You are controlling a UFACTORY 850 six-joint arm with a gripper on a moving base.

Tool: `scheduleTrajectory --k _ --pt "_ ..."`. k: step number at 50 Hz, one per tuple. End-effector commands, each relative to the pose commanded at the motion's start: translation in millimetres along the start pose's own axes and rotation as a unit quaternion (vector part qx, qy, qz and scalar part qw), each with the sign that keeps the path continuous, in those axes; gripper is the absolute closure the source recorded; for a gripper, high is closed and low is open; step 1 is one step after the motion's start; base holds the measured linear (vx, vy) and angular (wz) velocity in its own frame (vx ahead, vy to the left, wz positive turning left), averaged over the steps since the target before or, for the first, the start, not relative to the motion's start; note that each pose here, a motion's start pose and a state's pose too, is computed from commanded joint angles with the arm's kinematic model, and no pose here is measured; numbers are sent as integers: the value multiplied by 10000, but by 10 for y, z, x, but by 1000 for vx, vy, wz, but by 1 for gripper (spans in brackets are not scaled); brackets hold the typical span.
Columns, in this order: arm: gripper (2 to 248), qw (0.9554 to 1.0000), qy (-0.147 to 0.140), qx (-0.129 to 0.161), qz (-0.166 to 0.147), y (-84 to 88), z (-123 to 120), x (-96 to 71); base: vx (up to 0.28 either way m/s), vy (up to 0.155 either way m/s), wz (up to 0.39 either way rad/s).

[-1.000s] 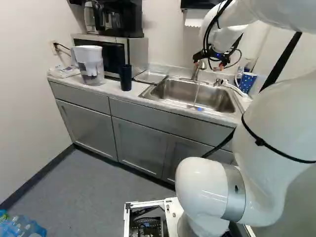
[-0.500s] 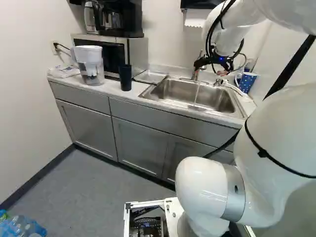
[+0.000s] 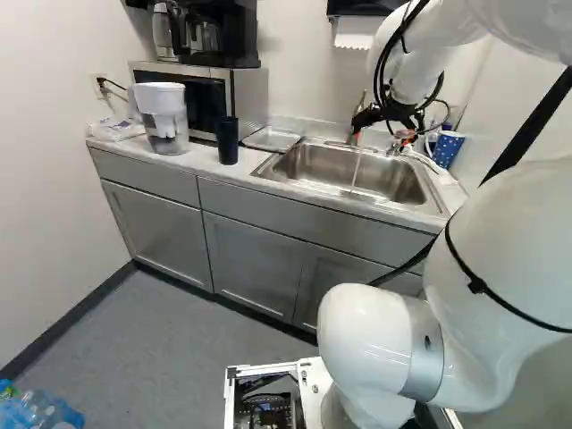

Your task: Rinse the cup and place it in the tray

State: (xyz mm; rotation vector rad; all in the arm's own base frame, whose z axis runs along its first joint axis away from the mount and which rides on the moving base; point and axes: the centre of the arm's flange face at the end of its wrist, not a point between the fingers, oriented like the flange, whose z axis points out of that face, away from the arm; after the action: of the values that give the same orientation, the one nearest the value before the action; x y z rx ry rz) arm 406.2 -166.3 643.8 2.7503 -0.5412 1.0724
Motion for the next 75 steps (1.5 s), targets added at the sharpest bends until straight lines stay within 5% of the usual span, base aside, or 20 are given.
scheduleTrajectory --k 20,40,75 --pt "3 9999 26 76 -82 -97 -35 -39 0 0 0" --pt "3 9982 415 298 -298 -362 -104 -51 0 0 0" --pt "3 9874 1189 796 -681 -908 -195 11 0 0 0"
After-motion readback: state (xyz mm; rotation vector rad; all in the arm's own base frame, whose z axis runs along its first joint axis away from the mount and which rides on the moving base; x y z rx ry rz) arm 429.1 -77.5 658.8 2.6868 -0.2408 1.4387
